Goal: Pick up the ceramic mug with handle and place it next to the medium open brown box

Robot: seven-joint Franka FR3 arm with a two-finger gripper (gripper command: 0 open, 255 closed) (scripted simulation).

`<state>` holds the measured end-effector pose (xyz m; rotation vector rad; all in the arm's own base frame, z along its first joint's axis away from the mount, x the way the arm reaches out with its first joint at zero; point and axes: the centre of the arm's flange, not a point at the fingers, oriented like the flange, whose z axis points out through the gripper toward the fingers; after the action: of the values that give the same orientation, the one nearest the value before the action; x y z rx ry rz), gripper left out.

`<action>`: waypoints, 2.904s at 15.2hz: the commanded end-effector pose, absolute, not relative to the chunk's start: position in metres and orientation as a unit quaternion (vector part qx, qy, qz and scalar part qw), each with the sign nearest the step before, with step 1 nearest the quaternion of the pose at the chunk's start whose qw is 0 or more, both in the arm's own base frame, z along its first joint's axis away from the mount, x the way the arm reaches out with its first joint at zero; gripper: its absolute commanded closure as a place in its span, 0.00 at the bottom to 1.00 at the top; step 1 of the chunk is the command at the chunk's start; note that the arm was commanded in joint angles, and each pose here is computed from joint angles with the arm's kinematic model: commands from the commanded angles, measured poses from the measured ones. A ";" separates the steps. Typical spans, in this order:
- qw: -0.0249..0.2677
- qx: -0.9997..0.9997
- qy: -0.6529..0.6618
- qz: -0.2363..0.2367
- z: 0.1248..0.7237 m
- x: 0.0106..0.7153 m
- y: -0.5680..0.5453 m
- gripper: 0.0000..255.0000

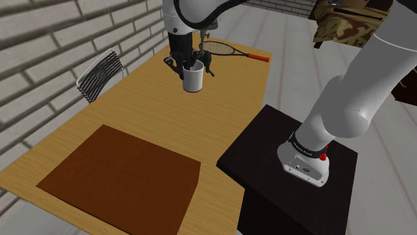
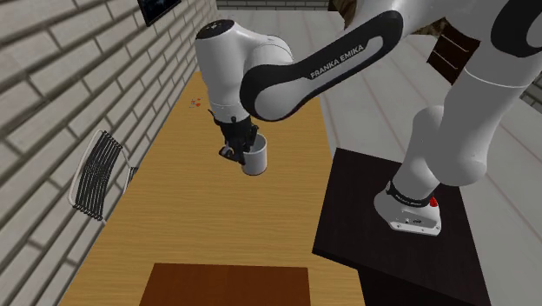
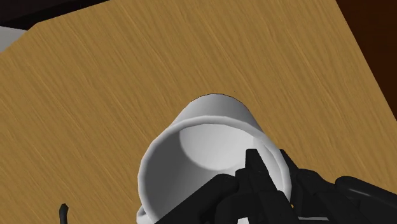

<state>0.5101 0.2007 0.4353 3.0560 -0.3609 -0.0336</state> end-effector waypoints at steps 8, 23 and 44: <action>0.032 0.992 -0.118 -0.011 0.437 0.400 0.246 1.00; 0.032 0.992 -0.118 -0.011 0.437 0.216 0.320 1.00; 0.032 0.992 -0.118 -0.011 0.358 0.147 0.349 1.00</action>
<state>0.1473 0.3484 0.3642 3.0547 -0.3618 -0.0337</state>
